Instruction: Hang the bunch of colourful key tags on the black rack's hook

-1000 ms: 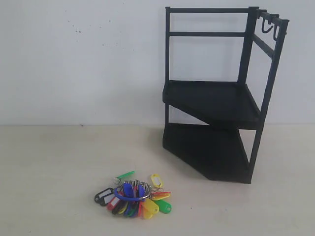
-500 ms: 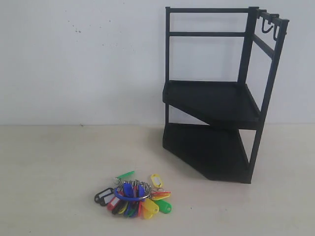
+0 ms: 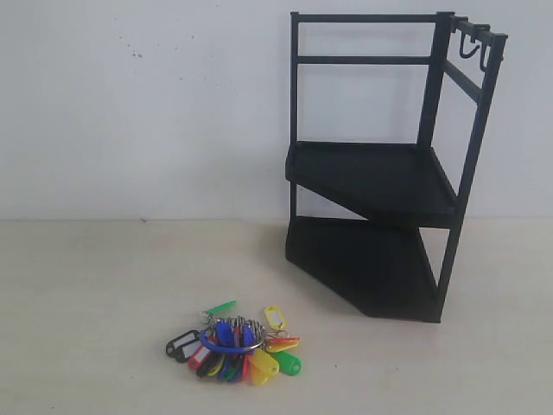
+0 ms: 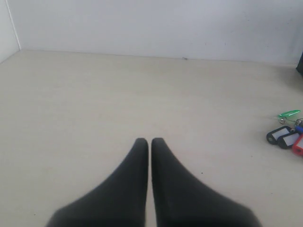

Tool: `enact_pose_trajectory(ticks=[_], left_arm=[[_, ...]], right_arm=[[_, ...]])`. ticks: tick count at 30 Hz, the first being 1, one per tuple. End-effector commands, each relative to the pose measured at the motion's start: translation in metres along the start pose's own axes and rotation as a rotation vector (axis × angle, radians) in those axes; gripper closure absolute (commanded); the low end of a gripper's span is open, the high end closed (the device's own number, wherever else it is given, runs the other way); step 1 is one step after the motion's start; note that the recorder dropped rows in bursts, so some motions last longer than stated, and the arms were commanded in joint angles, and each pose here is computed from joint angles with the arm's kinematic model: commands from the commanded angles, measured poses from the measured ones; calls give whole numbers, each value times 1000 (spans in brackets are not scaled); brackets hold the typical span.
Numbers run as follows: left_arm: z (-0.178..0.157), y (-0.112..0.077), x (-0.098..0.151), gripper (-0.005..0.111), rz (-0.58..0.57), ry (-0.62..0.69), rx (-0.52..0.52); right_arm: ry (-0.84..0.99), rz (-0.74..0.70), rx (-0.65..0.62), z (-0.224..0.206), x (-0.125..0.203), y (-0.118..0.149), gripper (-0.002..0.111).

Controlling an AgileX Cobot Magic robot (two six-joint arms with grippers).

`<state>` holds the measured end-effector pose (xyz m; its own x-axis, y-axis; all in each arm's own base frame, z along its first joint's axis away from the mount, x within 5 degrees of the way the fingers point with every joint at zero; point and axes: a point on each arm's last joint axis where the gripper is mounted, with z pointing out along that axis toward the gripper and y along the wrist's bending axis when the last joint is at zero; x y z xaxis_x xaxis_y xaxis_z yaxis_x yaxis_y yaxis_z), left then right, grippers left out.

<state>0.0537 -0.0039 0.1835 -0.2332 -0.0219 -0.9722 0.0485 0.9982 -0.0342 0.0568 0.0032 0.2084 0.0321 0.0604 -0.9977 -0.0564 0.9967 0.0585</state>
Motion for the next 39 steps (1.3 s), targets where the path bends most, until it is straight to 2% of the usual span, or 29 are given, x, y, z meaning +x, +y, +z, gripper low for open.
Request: enact_pose_trajectory(ticks=[1, 5, 9, 11, 15, 18, 20, 26, 33, 39], left_arm=[[0, 0, -2, 102, -7, -11, -2], [0, 0, -2, 102, -7, -11, -2], [0, 0, -2, 102, -7, -11, -2], [0, 0, -2, 102, -7, -11, -2], [0, 0, -2, 102, -7, -11, -2], [0, 0, -2, 102, -7, -11, -2], [0, 0, -2, 102, -7, -11, -2], [0, 0, -2, 102, -7, -11, -2], [0, 0, -2, 102, -7, -11, -2], [0, 0, -2, 102, -7, -11, -2]], right_arm=[[-305, 2, -9, -5, -27, 1, 109], [-555, 28, -8, -14, -48, 0, 109], [-475, 46, -7, -16, -68, 1, 109], [-333, -12, -9, -14, -82, 4, 109], [172, -113, -39, -1, -98, 9, 109], [432, -113, -56, 10, -101, 11, 109], [514, -112, -59, 18, -99, 11, 109], [517, -107, -53, 39, -99, 11, 109], [498, -66, -65, 41, -100, 13, 109], [391, -30, -66, 46, -109, 14, 109]])
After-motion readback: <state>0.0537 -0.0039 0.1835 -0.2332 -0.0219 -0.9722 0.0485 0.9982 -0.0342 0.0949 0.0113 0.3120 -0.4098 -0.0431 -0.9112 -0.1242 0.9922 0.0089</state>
